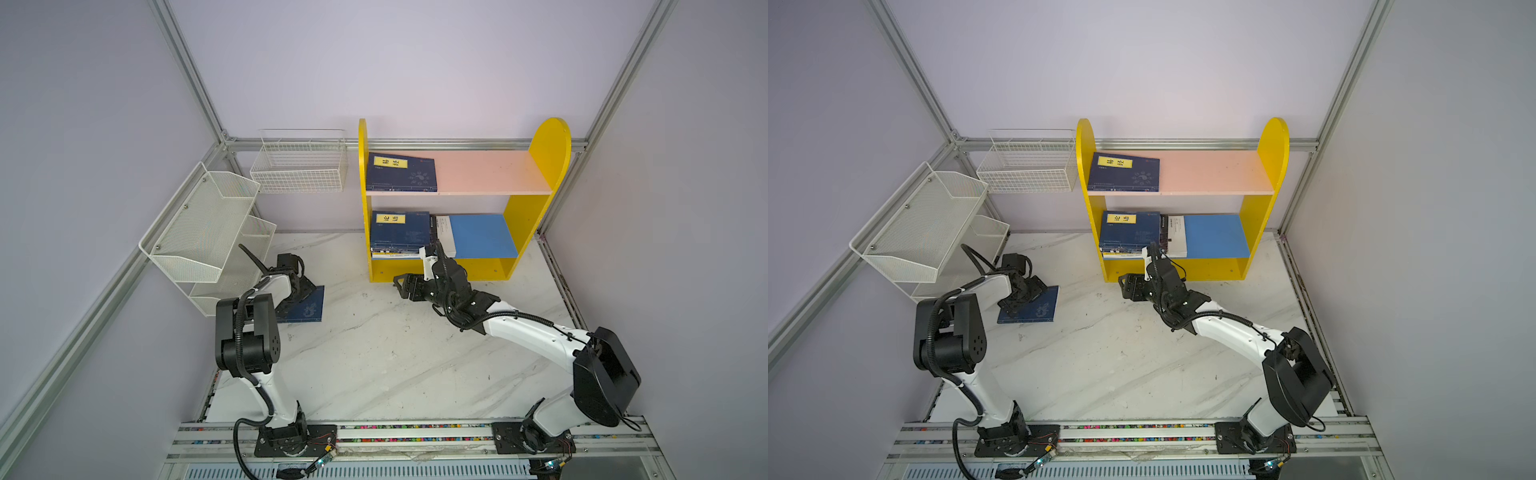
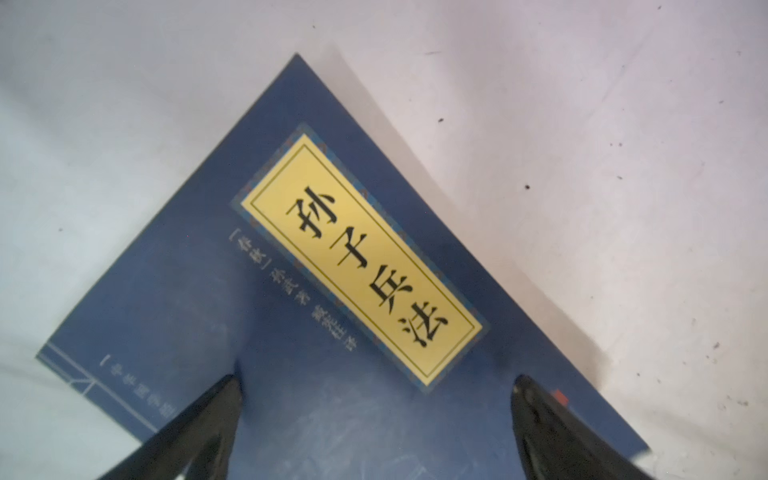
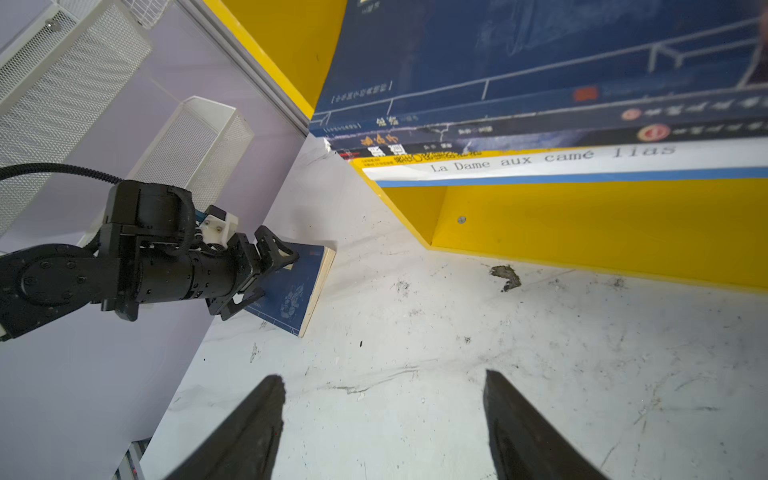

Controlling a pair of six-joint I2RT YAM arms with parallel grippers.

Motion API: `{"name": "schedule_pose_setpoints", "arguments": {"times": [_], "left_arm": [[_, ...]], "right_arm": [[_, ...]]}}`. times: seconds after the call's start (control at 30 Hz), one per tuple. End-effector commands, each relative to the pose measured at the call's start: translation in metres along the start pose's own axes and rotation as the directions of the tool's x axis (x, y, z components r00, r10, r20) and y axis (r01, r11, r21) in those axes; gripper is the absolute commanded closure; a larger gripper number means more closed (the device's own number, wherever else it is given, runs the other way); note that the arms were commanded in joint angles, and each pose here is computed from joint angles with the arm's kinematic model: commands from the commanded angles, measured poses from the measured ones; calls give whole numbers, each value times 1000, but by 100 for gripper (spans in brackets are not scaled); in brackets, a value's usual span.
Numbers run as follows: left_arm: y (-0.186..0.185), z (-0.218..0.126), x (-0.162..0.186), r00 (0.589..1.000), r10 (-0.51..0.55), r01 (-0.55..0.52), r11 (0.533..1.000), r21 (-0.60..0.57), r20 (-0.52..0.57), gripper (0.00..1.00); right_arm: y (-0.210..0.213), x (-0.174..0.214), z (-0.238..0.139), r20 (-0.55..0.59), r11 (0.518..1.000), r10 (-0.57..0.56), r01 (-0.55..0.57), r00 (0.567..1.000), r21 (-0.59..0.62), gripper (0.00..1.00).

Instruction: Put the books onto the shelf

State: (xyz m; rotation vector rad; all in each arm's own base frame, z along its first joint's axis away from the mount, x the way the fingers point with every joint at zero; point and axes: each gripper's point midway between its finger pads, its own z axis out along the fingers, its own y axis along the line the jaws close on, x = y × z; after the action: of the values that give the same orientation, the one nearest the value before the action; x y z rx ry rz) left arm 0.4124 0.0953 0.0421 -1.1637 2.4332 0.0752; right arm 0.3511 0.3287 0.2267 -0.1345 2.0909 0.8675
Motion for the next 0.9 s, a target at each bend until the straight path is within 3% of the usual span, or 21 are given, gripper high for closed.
{"name": "schedule_pose_setpoints", "arguments": {"times": [0.0,0.27,0.6,0.87], "left_arm": [[22,7,-45,979,-188,190,982,-11,78,0],[29,31,-21,968,-251,251,968,16,-23,0],[64,43,7,966,-248,240,966,-94,-79,0],[56,44,30,954,-235,232,972,-39,-184,3]], "right_arm": [[-7,1,-7,10,999,9,-10,1000,43,23],[-6,1,-3,10,999,9,-10,1000,43,23],[-2,19,21,-68,1000,-7,7,998,5,23],[9,46,55,-168,997,-38,27,985,-67,24]]}}
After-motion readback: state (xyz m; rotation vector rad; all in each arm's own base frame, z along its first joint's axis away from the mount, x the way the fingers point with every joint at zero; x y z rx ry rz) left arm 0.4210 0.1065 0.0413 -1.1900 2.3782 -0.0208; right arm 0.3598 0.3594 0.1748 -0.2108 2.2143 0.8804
